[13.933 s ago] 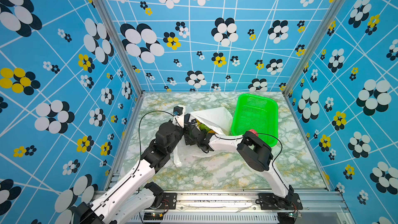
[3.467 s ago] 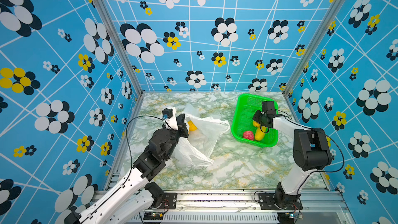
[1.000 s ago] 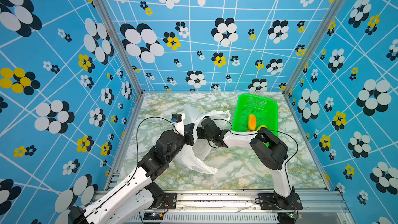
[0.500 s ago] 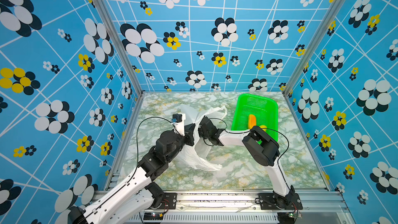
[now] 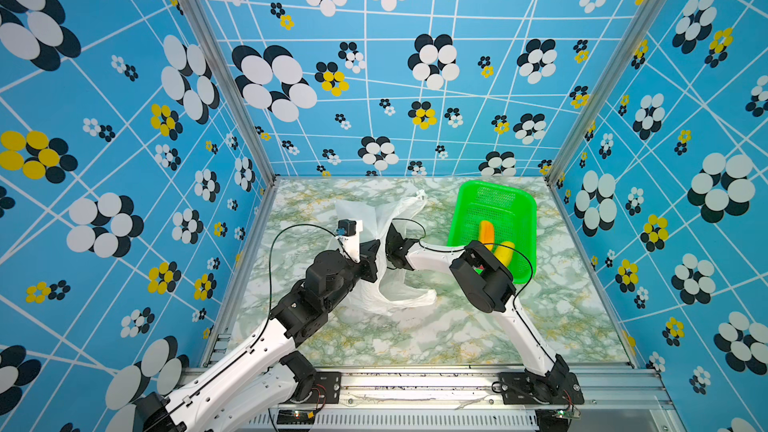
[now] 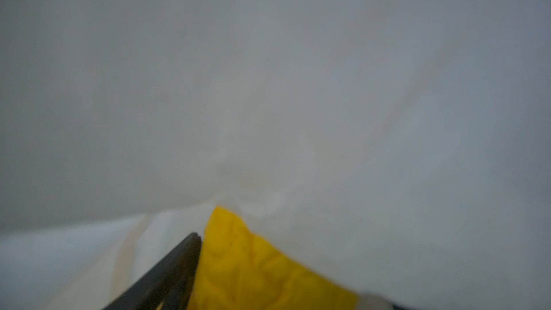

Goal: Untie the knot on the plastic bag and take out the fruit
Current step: 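Close the right gripper on the round yellow fruit in the bag, then lift the round yellow fruit out with the right gripper toward the basket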

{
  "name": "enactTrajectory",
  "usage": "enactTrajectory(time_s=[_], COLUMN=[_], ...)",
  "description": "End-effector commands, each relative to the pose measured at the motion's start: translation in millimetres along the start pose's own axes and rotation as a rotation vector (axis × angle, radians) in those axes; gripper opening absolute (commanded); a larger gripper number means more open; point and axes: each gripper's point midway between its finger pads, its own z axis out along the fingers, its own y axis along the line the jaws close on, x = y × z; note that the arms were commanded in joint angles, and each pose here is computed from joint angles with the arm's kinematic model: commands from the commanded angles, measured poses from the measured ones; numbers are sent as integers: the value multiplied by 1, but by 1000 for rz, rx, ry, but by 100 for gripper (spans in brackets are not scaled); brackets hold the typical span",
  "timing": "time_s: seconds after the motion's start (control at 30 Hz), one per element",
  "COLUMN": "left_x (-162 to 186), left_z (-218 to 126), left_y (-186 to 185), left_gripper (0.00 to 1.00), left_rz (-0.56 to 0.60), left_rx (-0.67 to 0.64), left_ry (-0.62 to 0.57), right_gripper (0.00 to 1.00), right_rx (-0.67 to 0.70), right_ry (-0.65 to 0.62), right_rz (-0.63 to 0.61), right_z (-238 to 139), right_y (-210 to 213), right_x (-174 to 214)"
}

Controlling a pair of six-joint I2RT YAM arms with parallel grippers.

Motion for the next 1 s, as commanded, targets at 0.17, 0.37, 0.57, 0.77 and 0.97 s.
enactTrajectory(time_s=[0.17, 0.37, 0.57, 0.77, 0.97], left_x=[-8, -8, -11, -13, -13], left_z=[0, 0, -7, -10, -12], left_y=[-10, 5, 28, 29, 31], left_gripper=[0, 0, 0, 0, 0], left_rz=[17, 24, 21, 16, 18], left_rx=[36, -48, -175, -169, -176], left_ry=[-14, -21, -50, -72, -77], right_gripper=[60, 51, 46, 42, 41], right_rx=[109, 78, 56, 37, 73], right_ry=[13, 17, 13, 20, 0], right_rz=[-55, -90, -101, -91, -87], right_z=[-9, -41, -91, -158, -213], right_y=[-22, -4, 12, 6, -26], right_x=[-3, -21, -42, -40, -25])
